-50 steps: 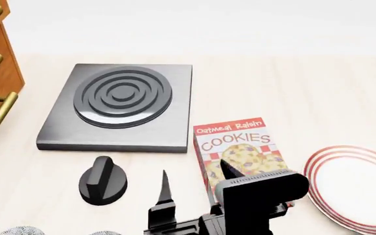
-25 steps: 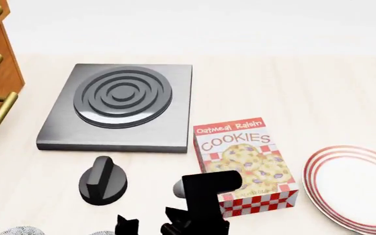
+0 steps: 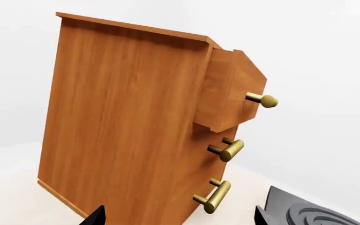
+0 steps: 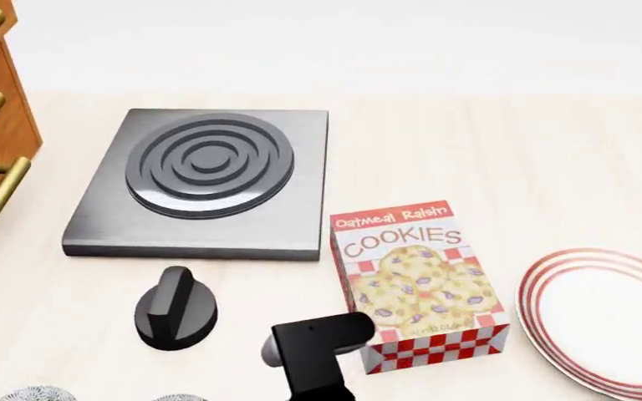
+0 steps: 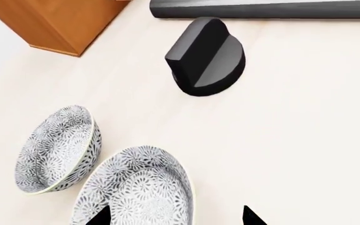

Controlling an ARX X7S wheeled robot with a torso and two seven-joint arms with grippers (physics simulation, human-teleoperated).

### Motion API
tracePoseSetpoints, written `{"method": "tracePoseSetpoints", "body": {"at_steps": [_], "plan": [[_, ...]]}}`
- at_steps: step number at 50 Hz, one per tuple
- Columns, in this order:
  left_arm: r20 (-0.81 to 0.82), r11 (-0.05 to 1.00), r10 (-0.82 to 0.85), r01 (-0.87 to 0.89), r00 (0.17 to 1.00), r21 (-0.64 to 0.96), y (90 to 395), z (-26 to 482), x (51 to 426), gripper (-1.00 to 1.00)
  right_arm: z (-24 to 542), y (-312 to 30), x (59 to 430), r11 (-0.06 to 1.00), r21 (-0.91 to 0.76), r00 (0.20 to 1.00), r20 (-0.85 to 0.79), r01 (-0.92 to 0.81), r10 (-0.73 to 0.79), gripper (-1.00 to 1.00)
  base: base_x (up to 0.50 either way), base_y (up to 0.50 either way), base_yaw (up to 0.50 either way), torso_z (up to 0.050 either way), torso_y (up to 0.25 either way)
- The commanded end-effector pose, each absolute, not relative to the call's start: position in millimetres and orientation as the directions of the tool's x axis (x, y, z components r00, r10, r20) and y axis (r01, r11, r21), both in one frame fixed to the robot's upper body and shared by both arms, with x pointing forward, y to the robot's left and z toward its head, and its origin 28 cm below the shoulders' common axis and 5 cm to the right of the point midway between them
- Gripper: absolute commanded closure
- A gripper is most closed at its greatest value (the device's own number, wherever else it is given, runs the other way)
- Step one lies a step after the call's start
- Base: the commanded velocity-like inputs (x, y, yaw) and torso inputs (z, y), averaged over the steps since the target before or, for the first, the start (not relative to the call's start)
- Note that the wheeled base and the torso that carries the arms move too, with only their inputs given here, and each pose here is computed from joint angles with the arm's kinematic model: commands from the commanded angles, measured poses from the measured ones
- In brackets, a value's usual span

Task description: Pick the akita bowl from table center and place it on the plate.

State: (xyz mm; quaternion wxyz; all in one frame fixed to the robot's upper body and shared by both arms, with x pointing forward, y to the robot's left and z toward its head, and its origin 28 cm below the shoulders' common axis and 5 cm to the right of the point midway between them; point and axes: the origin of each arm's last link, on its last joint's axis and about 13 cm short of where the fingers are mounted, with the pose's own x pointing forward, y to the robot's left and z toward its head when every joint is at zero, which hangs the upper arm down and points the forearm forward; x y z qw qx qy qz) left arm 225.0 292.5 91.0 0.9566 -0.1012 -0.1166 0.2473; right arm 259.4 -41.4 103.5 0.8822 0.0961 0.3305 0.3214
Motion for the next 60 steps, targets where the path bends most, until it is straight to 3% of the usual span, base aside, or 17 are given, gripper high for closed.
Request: {"method": "tracePoseSetpoints", "body": {"at_steps": [1,24,40,60], "plan": [[0.171,0.855,0.499,-0.45,0.85,-0.257,292.1,91.8,226.0,-1.0,100.1,-40.8,259.5,0.784,0.373,0.553,-0.56,-0.497,0.617,-1.0,0.0,0.0,0.0,0.0,0.0],[0.168,0.858,0.491,-0.441,0.855,-0.264,289.3,91.7,226.0,-1.0,106.4,-31.1,274.8,0.852,0.324,0.629,-0.576,-0.412,0.523,-1.0,0.0,0.0,0.0,0.0,0.0],[0.169,0.857,0.491,-0.439,0.855,-0.27,288.5,91.5,223.0,-1.0,97.4,-17.3,268.1,0.806,0.331,0.536,-0.615,-0.49,0.579,-1.0,0.0,0.0,0.0,0.0,0.0],[0.172,0.857,0.49,-0.436,0.854,-0.275,288.2,94.1,222.3,-1.0,84.5,-20.7,267.9,0.816,0.336,0.526,-0.635,-0.471,0.565,-1.0,0.0,0.0,0.0,0.0,0.0]]}}
